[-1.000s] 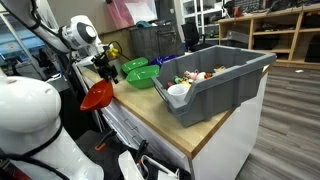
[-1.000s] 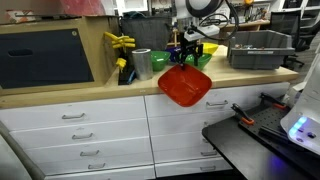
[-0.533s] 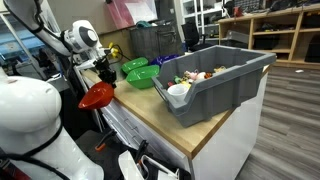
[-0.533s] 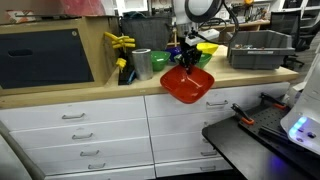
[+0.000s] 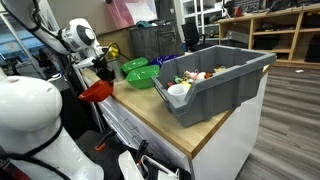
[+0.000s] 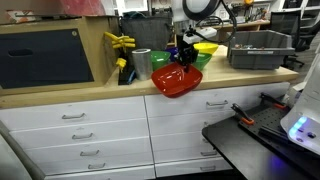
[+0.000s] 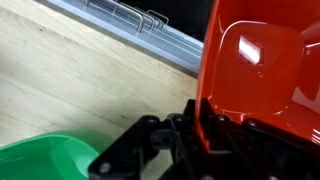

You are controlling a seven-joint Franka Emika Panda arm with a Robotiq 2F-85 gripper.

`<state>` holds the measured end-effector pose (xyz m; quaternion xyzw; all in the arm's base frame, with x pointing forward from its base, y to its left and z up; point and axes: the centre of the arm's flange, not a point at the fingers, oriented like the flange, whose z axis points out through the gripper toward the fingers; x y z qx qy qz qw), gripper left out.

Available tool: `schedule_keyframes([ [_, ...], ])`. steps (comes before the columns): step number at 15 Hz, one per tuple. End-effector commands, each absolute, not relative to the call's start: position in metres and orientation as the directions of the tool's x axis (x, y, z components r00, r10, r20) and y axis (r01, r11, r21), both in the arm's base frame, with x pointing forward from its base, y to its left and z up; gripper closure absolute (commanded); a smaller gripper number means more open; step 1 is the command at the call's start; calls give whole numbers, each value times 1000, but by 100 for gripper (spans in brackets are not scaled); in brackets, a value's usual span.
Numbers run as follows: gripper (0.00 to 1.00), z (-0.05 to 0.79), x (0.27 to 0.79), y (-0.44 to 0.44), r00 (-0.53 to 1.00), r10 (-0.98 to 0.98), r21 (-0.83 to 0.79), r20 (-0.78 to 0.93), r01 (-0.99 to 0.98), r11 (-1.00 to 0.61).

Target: Put the red bowl in the left green bowl

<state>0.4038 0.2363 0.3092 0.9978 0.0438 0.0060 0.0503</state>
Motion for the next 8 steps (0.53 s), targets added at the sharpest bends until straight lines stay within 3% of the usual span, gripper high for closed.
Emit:
schedule_keyframes([
  [1,98,321,413,235,996,89,91,19,87,-992],
  [8,98,365,440,217,996,0,59,89,-6,-998],
])
